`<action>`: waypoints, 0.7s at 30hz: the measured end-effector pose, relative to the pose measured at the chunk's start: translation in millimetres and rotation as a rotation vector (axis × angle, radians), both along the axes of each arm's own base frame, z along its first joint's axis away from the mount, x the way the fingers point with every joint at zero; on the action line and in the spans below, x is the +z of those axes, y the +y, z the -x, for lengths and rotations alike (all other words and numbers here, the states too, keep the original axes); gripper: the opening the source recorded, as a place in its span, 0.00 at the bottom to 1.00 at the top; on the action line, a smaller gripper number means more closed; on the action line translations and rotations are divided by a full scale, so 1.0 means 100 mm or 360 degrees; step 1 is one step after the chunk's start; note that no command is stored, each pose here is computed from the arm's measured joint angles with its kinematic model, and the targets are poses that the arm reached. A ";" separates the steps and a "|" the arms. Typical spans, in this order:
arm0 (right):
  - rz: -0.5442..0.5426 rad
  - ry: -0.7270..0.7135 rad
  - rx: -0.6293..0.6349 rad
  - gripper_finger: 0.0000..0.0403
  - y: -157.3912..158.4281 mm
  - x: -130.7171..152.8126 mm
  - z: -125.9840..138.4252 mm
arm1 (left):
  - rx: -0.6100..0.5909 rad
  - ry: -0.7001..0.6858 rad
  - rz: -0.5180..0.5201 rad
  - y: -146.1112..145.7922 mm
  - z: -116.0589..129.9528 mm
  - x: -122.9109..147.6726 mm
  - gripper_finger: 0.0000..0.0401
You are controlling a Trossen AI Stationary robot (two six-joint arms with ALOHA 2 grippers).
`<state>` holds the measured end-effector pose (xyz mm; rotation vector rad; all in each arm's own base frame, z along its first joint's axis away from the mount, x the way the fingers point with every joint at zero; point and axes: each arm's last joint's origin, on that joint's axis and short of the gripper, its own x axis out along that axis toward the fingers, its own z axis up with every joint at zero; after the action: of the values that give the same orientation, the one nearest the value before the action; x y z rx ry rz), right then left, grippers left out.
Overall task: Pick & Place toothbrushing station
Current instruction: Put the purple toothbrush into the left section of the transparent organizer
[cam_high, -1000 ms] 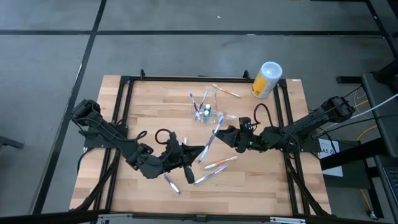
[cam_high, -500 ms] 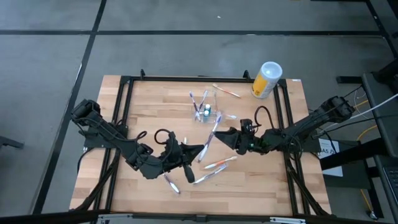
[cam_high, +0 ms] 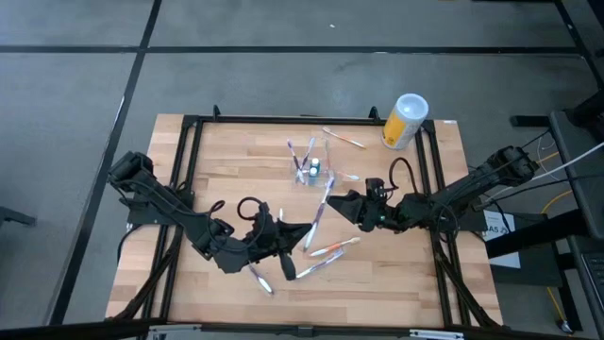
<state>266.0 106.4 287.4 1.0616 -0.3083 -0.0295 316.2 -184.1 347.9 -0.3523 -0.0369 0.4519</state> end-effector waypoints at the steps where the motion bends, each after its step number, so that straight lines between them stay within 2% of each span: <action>1: 0.0001 0.0002 -0.0004 0.52 -0.01 0.00 0.00 | -0.0009 -0.0007 0.0008 0.00 -0.01 -0.01 0.00; 8: 0.0003 0.0003 -0.0010 0.52 -0.02 0.00 -0.01 | -0.0024 0.0001 0.0015 -0.01 -0.02 -0.03 0.00; 11: 0.0004 0.0003 -0.0010 0.48 -0.02 0.00 -0.01 | -0.0031 0.0001 0.0016 -0.01 -0.02 -0.02 0.00; 14: 0.0031 0.0008 -0.0009 0.36 -0.02 0.00 -0.01 | -0.0033 0.0002 0.0015 -0.01 -0.02 -0.03 0.00; 18: 0.0078 -0.0012 -0.0013 0.09 -0.02 0.02 -0.01 | -0.0033 0.0002 0.0015 -0.01 -0.02 -0.03 0.00; 19: 0.0095 -0.0033 -0.0014 0.05 -0.02 0.03 0.00 | -0.0030 0.0006 0.0012 -0.01 -0.02 -0.03 0.01; 21: 0.0105 -0.0043 -0.0017 0.05 -0.02 0.06 -0.01 | -0.0020 0.0010 0.0006 -0.01 -0.02 -0.03 0.01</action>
<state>266.6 104.7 293.5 0.9955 -0.3369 -0.0145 318.0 -184.9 344.9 -0.3548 -0.0274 0.4405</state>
